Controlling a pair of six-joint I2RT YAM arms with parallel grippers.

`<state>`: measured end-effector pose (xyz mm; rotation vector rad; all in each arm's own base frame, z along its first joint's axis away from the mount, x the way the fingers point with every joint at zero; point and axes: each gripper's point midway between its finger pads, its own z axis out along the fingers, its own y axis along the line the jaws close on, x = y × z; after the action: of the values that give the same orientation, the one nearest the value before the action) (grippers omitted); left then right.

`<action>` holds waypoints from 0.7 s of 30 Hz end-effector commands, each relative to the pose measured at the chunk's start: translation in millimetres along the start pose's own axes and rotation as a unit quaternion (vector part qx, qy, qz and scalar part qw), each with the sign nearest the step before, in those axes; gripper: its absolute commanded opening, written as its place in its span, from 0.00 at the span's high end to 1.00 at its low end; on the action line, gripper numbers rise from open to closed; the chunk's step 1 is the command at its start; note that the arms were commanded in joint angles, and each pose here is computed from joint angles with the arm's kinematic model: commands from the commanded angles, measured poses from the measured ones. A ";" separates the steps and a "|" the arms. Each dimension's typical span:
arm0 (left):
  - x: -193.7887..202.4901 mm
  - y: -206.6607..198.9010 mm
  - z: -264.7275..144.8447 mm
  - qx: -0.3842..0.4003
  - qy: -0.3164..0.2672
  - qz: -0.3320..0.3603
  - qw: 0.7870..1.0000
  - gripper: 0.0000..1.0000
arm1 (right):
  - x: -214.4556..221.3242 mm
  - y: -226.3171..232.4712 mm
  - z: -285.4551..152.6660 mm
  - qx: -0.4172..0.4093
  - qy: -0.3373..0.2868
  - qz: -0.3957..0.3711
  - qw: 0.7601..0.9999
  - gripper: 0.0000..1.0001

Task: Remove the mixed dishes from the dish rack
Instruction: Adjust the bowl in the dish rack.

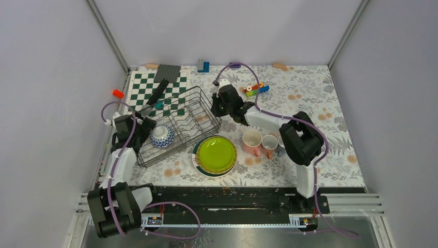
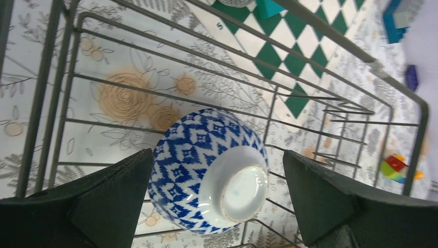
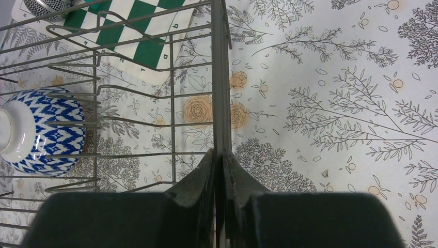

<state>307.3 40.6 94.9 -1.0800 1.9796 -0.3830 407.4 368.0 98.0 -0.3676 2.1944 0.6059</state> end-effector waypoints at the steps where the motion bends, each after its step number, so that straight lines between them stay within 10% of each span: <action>1: 10.0 49.7 -3.8 -0.149 0.011 0.027 0.988 0.01 | -1.6 -44.0 -16.6 0.073 0.007 0.012 0.997 1.00; 10: 25.1 48.7 9.8 -0.232 0.053 0.093 0.967 0.01 | 1.1 -42.7 -19.3 0.067 0.010 0.015 0.998 1.00; 21: 69.3 14.7 38.0 -0.138 0.129 0.062 0.980 0.01 | -0.4 -37.0 -23.0 0.054 0.008 0.020 0.998 1.00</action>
<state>317.3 16.9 34.6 -1.0971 2.3192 -0.0871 407.8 349.6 97.8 -0.3427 2.2093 0.5741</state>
